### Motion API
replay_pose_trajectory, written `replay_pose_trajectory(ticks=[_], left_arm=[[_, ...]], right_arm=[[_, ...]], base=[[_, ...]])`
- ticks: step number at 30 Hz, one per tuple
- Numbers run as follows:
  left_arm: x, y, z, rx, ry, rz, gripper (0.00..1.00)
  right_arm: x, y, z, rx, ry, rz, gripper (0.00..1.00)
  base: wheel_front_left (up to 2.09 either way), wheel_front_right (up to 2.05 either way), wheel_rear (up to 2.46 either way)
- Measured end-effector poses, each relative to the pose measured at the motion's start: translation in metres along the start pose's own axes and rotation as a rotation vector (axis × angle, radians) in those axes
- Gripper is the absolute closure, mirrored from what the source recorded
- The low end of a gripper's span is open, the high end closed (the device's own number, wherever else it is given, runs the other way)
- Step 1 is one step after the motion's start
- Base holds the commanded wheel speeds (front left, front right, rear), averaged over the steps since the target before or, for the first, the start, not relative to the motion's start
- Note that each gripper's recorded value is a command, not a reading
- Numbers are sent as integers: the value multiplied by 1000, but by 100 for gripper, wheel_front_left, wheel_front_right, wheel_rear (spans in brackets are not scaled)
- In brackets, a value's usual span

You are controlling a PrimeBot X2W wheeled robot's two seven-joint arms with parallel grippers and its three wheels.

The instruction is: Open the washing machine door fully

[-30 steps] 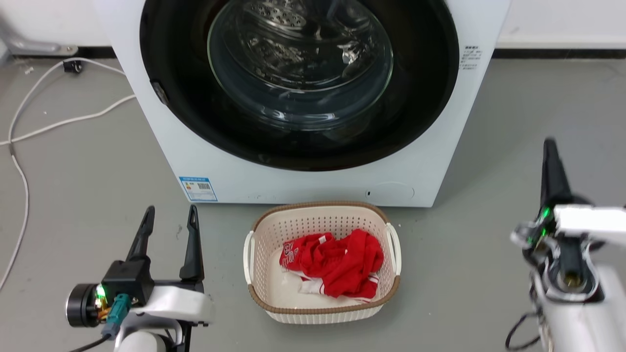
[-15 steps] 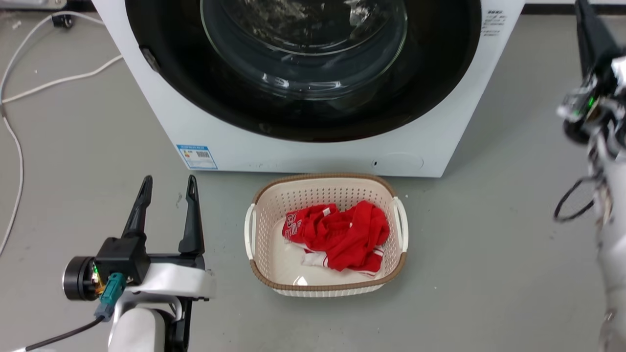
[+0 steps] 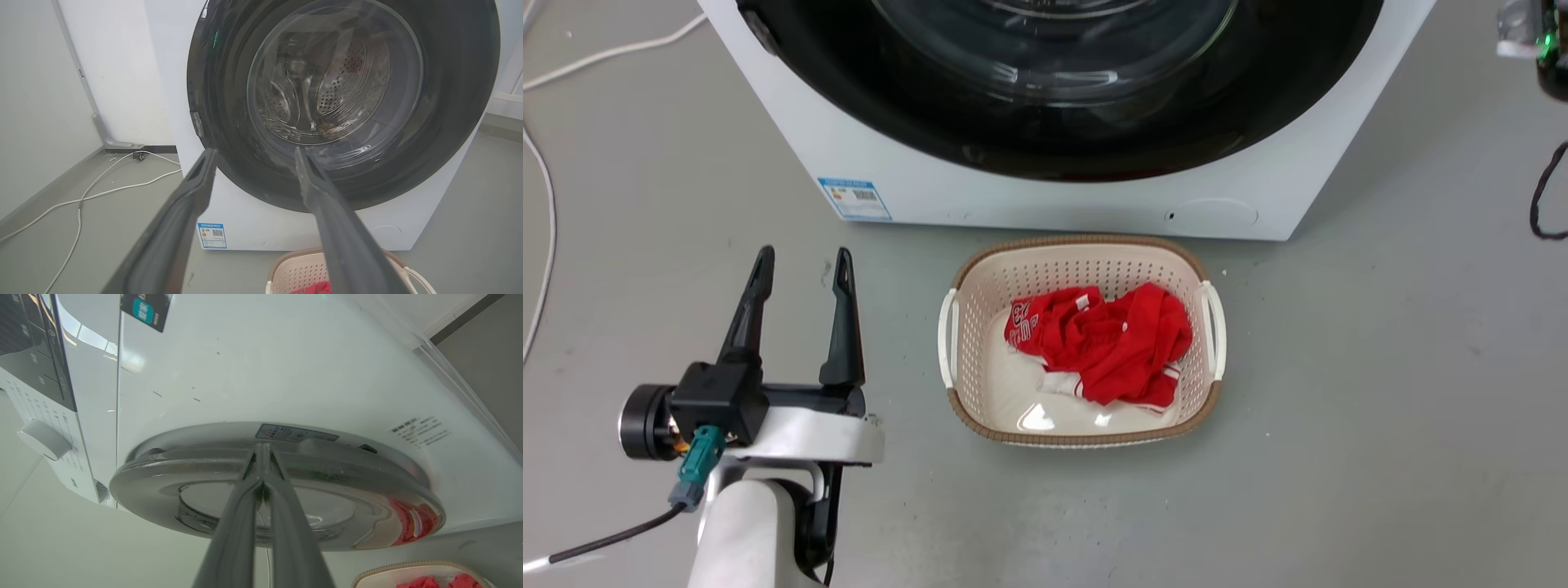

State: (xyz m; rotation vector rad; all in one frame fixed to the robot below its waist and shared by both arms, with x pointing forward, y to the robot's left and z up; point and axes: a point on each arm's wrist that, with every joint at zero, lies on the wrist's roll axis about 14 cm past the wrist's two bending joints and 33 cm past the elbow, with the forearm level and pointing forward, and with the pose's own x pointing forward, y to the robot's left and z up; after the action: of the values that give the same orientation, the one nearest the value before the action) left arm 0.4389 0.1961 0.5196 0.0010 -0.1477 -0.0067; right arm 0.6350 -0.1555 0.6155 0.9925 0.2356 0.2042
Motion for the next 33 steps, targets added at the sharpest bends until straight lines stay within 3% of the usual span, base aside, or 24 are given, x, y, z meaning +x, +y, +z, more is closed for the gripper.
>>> replay_pose_trajectory(ticks=[18, 24, 33], left_arm=[[19, 1, -26, 8, 39, -11, 0], [23, 2, -30, 10, 45, -12, 0], [22, 4, -34, 11, 55, -8, 0]], right_arm=[[49, -24, -24, -134, 90, -84, 100], [54, -34, -34, -114, 136, -97, 100], [53, -32, -41, 15, 220, -75, 100]], base=[[0, 0, 0], [0, 0, 0], [0, 0, 0]])
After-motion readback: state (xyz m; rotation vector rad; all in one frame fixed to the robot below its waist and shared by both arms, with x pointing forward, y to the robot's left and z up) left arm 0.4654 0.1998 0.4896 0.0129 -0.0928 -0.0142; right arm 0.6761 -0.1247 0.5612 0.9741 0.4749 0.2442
